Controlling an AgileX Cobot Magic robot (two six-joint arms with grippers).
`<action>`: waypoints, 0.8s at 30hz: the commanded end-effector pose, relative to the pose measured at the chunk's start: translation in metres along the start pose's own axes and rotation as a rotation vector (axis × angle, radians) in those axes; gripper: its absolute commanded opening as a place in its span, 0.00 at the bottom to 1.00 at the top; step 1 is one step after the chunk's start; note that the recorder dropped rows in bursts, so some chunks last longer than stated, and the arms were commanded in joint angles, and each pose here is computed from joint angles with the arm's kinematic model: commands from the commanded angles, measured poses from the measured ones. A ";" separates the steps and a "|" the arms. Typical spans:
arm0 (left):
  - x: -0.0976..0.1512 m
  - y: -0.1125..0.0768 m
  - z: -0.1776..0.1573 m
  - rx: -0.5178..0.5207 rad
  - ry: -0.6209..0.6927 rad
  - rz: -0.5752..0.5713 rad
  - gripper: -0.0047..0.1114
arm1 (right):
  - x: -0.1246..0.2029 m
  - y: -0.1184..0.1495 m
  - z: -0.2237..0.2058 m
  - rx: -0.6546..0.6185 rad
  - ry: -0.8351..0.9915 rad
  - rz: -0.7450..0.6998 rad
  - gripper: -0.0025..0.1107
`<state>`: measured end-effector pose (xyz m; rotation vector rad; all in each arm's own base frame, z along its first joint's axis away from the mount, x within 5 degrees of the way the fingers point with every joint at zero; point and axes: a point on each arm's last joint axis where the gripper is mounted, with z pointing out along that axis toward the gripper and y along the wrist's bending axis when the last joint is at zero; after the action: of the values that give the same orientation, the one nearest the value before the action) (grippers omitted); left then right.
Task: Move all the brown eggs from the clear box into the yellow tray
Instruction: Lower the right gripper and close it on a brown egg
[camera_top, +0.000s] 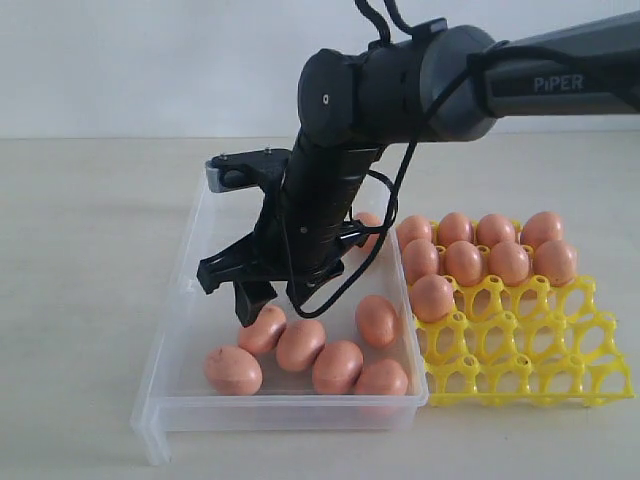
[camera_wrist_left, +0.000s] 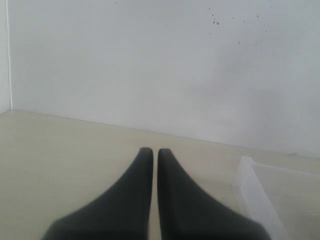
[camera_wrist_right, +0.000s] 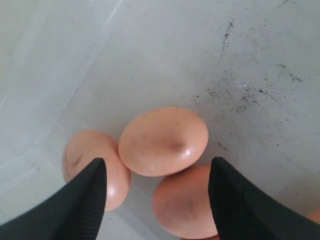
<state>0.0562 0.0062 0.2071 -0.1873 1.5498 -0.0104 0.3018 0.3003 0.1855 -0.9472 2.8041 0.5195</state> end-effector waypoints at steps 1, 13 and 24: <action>0.001 0.000 0.000 0.002 -0.002 -0.018 0.07 | -0.001 0.002 -0.002 -0.009 -0.003 0.009 0.50; 0.001 0.000 0.000 0.002 -0.002 -0.018 0.07 | 0.002 0.000 0.021 -0.054 0.052 0.085 0.50; 0.001 0.000 0.000 0.002 0.002 -0.018 0.07 | -0.008 -0.004 0.030 -0.037 -0.056 0.062 0.50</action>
<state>0.0562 0.0062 0.2071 -0.1873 1.5498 -0.0104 0.3086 0.3111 0.1573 -0.8090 2.8412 0.6042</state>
